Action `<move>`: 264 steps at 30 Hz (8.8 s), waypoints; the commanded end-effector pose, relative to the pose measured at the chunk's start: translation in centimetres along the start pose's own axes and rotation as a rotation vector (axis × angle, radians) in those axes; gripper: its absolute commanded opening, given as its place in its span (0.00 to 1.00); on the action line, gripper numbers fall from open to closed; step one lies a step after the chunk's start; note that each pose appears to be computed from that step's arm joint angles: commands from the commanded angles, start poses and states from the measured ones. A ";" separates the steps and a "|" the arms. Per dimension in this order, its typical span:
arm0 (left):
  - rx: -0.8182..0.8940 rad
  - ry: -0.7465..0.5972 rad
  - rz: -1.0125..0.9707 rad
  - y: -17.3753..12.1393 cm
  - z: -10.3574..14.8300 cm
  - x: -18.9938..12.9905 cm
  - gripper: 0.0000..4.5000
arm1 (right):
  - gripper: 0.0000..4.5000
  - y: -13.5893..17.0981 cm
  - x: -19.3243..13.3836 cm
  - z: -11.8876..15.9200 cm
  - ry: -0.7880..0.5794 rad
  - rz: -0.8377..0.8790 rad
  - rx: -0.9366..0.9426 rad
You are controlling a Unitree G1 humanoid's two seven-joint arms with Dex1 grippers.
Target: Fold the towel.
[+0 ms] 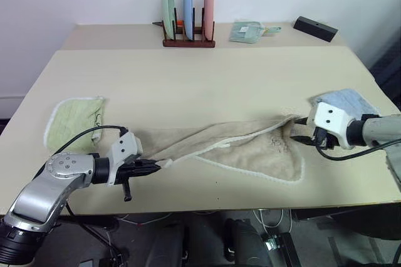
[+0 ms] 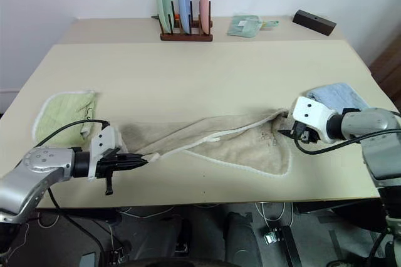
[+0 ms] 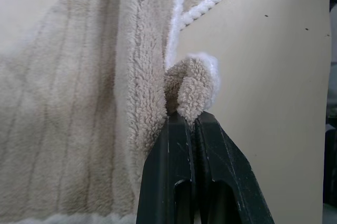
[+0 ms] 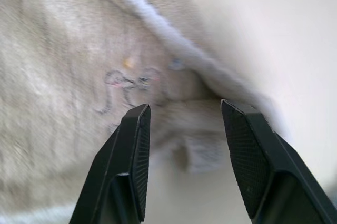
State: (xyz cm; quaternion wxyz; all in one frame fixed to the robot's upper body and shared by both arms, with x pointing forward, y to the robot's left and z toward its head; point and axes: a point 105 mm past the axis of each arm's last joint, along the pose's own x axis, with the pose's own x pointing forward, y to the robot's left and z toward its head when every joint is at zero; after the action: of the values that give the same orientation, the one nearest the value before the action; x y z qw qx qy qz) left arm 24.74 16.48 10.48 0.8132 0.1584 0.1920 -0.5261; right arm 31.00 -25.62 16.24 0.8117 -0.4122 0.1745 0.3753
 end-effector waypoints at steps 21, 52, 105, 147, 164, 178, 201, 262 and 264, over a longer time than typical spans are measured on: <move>0.025 -0.017 0.019 -0.2 0.2 0.0 0.00 | 0.10 -3.9 3.9 -0.5 0.039 -0.162 -0.249; 0.239 -0.434 0.637 12.0 10.1 -8.0 0.00 | 0.01 -11.1 -1.7 7.5 -0.164 -0.442 -0.424; -0.103 -0.305 0.784 12.5 0.9 -5.9 0.66 | 0.96 -8.0 2.6 0.2 -0.021 -0.224 -0.143; 0.131 -0.527 -0.049 -0.7 10.4 7.2 0.66 | 0.35 0.9 4.6 -2.5 -0.335 -0.389 1.718; 0.119 -0.502 0.021 1.2 9.2 6.1 0.66 | 0.00 -1.9 -1.7 3.9 -0.317 -0.349 0.786; 0.107 -0.515 0.063 1.3 9.2 5.9 0.66 | 0.00 5.5 7.0 7.2 -0.138 0.014 0.245; 0.040 -0.490 0.109 1.4 7.5 5.3 0.66 | 0.19 3.5 1.7 7.4 -0.372 0.069 0.343; -1.138 -0.625 0.486 3.9 1.7 2.1 0.01 | 0.94 4.3 5.0 9.5 -0.525 0.040 0.200; -1.114 -0.662 0.492 4.2 2.2 1.4 0.01 | 0.94 4.2 5.0 9.3 -0.517 0.035 0.204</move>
State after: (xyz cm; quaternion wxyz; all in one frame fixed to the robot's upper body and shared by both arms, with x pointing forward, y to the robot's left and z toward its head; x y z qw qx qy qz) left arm 29.17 15.17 9.98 0.8763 -0.4164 0.1784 -0.1639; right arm 31.06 -14.24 15.27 0.8602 -0.2005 0.0294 0.4679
